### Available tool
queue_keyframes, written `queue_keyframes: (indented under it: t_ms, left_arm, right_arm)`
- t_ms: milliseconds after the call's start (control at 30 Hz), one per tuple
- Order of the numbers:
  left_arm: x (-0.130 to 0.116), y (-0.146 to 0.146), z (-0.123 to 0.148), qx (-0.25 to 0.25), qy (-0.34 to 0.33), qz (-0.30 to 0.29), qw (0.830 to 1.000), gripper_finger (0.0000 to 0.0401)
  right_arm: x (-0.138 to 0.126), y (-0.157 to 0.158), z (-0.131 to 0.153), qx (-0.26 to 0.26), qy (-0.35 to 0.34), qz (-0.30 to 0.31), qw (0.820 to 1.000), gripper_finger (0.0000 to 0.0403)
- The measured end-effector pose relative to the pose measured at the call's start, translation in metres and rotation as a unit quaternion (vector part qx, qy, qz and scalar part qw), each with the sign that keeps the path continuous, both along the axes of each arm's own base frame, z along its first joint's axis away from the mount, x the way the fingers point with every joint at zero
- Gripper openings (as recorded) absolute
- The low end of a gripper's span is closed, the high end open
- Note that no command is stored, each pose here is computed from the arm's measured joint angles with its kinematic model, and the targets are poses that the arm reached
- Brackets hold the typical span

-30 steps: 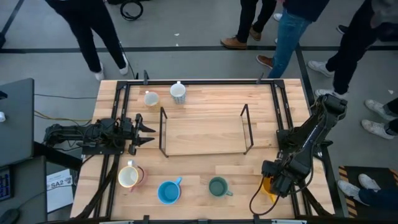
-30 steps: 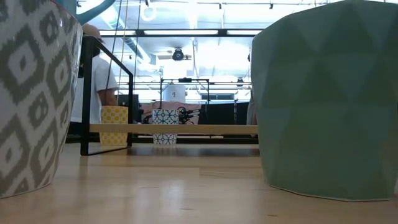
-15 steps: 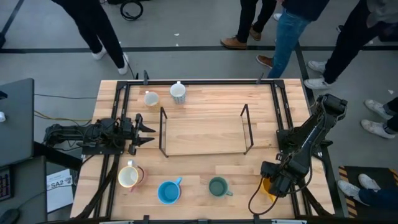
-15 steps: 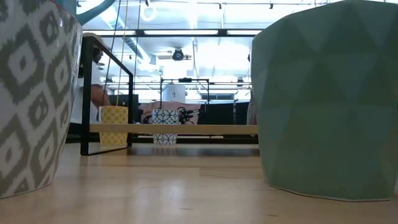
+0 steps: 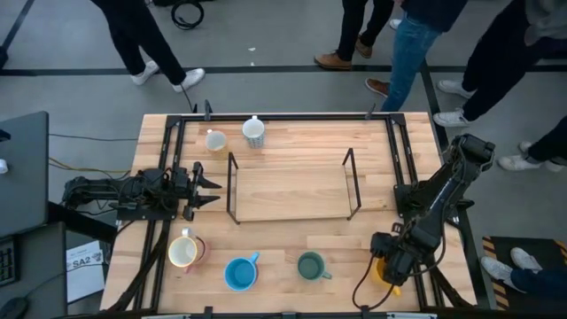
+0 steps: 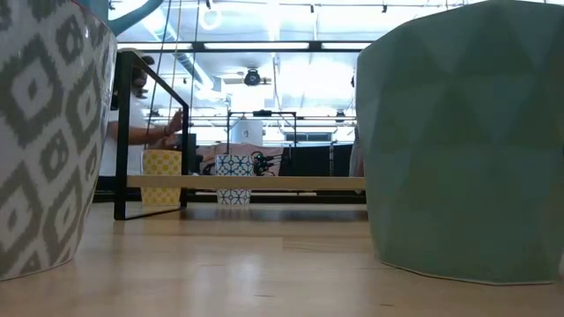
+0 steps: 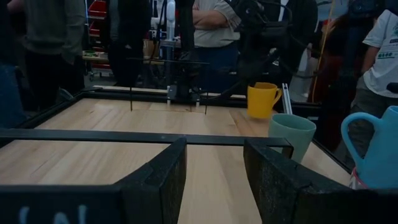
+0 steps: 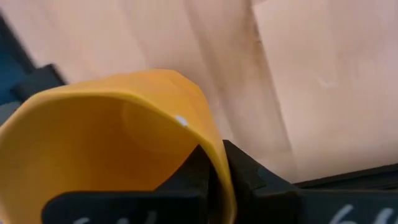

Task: Place coffee mugs
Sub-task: Put the yellow mug on the shelf

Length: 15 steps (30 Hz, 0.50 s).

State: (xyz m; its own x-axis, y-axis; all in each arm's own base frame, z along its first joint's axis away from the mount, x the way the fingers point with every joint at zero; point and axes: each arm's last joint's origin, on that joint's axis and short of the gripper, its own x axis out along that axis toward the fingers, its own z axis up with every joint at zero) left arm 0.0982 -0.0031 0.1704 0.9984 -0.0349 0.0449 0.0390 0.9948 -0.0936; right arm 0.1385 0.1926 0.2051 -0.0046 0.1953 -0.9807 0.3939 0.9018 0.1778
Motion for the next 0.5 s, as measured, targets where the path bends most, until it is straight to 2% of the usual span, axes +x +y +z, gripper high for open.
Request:
queue_keyframes:
  t_ms: [200, 500]
  left_arm:
    - [0.0, 0.0, 0.0, 0.0, 0.0, 0.0, 1.0, 0.0167]
    - [0.0, 0.0, 0.0, 0.0, 0.0, 0.0, 1.0, 0.0167]
  right_arm:
    - [0.017, 0.004, 0.025, 0.064, -0.001, 0.022, 0.998, 0.0028]
    - [0.052, -0.003, 0.083, 0.123, -0.079, 0.032, 0.989, 0.0029]
